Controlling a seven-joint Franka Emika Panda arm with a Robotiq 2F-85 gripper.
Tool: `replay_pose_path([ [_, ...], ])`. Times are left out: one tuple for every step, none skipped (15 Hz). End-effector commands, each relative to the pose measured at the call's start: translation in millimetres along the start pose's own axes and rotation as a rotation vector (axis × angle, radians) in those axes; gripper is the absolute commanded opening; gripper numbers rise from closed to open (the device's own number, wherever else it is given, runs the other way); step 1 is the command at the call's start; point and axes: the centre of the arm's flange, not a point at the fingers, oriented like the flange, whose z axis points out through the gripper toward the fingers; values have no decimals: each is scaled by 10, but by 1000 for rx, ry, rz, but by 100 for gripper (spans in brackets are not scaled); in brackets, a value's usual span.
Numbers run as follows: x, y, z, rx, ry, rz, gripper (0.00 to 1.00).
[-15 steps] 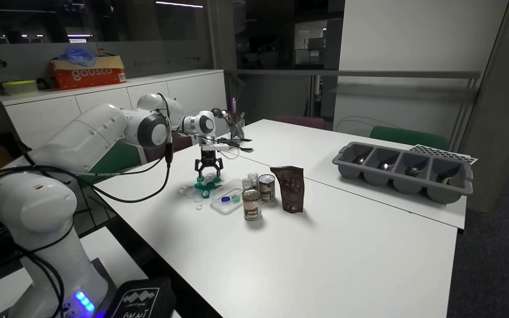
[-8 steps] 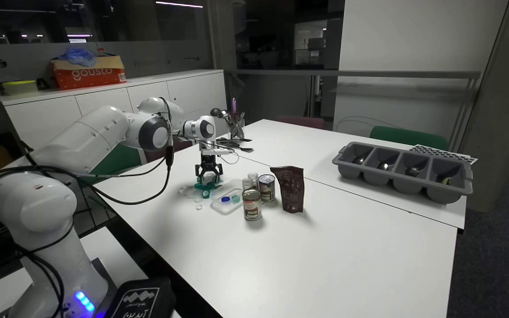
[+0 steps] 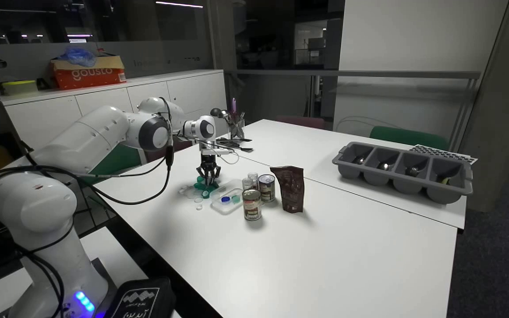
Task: Put one of the blue brackets in the container
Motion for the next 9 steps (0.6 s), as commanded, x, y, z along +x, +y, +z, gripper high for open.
replay_pose_path([
  [-91, -65, 1, 8, -7, 11, 0],
  [-96, -67, -10, 7, -7, 12, 0],
  [-101, -72, -26, 6, -8, 13, 0],
  [-98, -75, -25, 6, -9, 14, 0],
  [-99, -88, -45, 3, -12, 17, 0],
  [-102, -107, -58, 0, -15, 21, 0],
  [-104, -119, -74, -3, -17, 27, 0],
  [-108, -149, -97, -7, -20, 35, 0],
  [-109, -173, -119, -11, -23, 42, 0],
])
